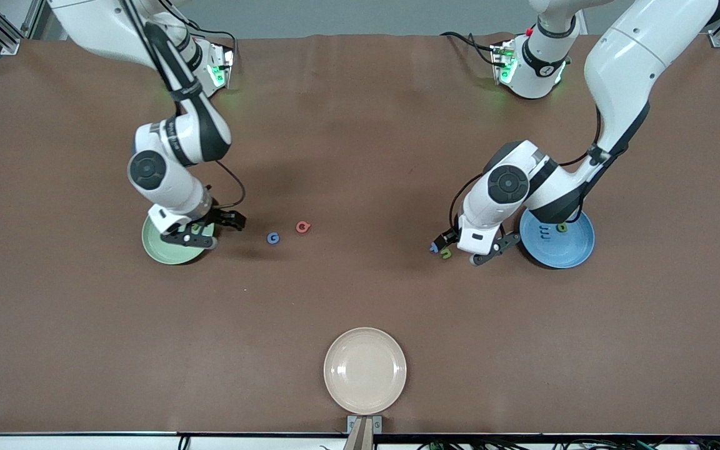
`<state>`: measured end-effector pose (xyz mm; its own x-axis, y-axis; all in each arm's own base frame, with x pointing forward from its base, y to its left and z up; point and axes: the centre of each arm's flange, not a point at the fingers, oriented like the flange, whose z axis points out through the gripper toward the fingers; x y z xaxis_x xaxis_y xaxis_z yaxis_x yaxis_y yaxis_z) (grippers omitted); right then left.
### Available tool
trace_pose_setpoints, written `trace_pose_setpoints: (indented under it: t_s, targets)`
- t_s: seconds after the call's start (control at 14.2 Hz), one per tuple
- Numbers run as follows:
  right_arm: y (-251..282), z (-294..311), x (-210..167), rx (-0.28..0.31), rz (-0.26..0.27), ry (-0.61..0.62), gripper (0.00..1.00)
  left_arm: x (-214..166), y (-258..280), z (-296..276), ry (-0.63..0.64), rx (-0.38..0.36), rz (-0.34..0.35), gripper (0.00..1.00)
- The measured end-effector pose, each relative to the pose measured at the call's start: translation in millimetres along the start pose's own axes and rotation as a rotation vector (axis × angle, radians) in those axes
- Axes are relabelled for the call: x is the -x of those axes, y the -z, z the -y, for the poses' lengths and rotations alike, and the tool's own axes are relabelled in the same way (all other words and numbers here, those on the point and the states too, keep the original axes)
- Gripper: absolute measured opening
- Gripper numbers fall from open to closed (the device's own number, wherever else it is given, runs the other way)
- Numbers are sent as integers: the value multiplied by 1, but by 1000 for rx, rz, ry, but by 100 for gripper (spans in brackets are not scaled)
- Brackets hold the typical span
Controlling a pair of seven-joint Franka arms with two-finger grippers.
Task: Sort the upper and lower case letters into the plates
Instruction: 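Grasp the green c with the left gripper while the right gripper grasps blue G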
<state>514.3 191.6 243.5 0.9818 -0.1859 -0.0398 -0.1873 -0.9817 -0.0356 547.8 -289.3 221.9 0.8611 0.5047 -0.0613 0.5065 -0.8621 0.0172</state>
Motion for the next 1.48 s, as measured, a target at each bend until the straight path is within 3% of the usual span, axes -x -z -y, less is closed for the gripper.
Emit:
trace_pose_setpoints:
  t_s: [0.42,0.7,0.91,1.05,1.13,1.27,1.41,1.48]
  targets:
    - [-34,70,20,0,-14,-96,100,-6,-21,-16,2,5,-31,100]
    - [-65,81,21,1,-24,-109,100,-9,-32,-16,-8,4,-28,100]
    - [-73,84,20,3,-29,-104,97,-10,-39,-17,-12,2,-24,93]
    - [-71,85,17,3,-37,-98,83,-11,-42,-17,-10,3,-20,88]
    - [-70,85,16,4,-41,-94,83,-12,-42,-18,-9,6,-20,88]
    - [-69,86,14,4,-45,-91,68,-12,-41,-20,-9,23,-22,83]
    - [-70,86,13,7,-47,-87,66,-11,-43,-21,-10,32,-19,72]
    - [-70,86,12,9,-51,-84,58,-11,-44,-21,-11,33,-17,72]
